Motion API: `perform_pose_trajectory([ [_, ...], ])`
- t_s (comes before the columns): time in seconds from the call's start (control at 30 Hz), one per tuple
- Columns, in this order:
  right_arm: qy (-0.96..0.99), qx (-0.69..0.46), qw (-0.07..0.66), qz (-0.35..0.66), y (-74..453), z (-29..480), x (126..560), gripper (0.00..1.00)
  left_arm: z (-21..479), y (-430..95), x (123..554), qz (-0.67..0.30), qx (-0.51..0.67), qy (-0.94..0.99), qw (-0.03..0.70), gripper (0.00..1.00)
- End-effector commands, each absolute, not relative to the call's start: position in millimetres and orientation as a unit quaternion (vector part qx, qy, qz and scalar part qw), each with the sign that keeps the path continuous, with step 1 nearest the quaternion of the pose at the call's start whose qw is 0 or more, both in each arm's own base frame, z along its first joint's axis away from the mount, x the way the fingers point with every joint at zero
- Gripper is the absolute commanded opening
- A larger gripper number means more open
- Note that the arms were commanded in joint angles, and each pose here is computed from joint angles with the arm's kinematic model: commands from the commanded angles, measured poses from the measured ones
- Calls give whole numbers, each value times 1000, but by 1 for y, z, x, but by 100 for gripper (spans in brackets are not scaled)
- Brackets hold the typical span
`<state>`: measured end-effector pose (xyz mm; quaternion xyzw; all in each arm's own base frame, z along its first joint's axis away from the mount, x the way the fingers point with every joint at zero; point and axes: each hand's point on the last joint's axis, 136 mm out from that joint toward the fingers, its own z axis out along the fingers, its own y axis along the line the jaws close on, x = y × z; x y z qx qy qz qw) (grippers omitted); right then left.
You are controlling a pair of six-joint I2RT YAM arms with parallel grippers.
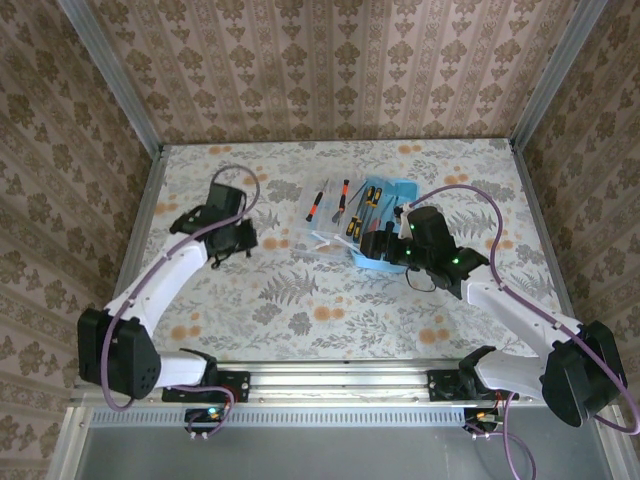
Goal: Pack the tool kit
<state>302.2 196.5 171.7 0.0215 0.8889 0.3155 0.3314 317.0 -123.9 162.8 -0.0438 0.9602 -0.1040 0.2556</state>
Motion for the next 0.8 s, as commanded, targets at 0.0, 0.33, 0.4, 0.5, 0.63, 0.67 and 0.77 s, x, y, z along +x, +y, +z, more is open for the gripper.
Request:
perform_pose_trajectory([
  [0.0,881,22,356,313,194,180,304,76,191,-155,339,-101,28,959,264,14],
  [0.33,878,30,366,308,186,183,300,76,198,-255,408,-115,139,951,250,14],
  [0.4,877,31,368,306,185,184,298,76,191,-261,415,-99,149,955,237,14],
  [0.5,878,29,367,305,183,183,296,76,182,-266,421,-84,158,957,230,14],
  [0.63,880,30,367,300,180,181,294,76,176,-267,423,-73,160,958,225,14],
  [0.67,880,30,368,300,180,181,294,76,176,-267,423,-73,163,958,225,15],
  [0.77,880,31,368,299,179,180,294,76,173,-269,423,-72,169,959,217,16],
])
